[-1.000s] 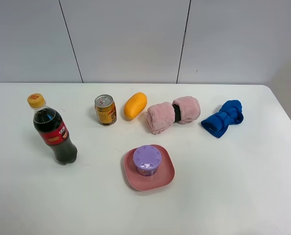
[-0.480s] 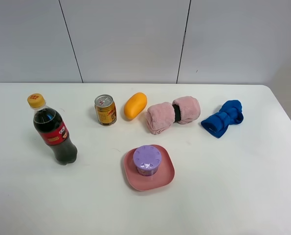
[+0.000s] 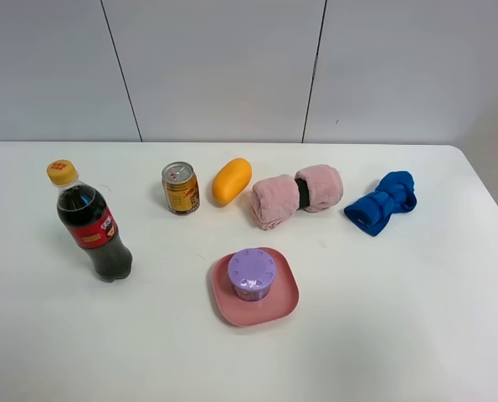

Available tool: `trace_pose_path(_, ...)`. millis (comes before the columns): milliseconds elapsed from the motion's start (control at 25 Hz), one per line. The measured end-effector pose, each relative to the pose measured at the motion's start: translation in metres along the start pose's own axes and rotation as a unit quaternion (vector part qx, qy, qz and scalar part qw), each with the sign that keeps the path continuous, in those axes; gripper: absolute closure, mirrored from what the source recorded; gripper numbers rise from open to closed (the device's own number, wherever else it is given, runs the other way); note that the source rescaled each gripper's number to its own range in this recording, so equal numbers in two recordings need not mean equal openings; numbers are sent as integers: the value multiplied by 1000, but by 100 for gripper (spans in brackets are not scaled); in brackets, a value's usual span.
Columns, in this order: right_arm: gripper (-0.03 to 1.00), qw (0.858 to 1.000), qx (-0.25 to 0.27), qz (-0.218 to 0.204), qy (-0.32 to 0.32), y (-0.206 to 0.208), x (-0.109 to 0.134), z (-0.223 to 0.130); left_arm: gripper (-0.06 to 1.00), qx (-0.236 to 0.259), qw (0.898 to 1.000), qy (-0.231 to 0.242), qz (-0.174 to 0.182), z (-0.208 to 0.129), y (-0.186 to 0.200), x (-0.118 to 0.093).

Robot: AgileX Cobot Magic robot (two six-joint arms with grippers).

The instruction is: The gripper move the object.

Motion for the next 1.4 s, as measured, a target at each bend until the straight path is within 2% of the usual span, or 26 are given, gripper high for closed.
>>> trace_pose_path(160,39,999,36,-21,-23,-19,12,-39,-6,0,1000,0,0,0,0,0)
trace_pose_path(240,39,998,32,-24,-47,-24,19,-52,-6,0,1000,0,0,0,0,0)
trace_pose_path(400,39,996,21,1,-88,-33,33,-75,-6,0,1000,0,0,0,0,0)
trace_pose_path(480,39,995,31,11,-96,-39,38,-82,-6,0,1000,0,0,0,0,0)
trace_pose_path(800,39,991,63,43,-110,-62,52,-100,-6,0,1000,0,0,0,0,0)
trace_pose_path(1400,39,993,57,40,-90,-64,51,-100,-6,0,1000,0,0,0,0,0)
Point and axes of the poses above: a point on each arm's last joint axis where the gripper is mounted, y pointing back along that axis away from the gripper, x along the wrist's bending axis when the last joint is at zero, z = x × y, the point moved 3 cm from there along -y, pointing out along that axis toward the gripper, and after that the axes turned 6 degrees about y, right-handed, at the moved point
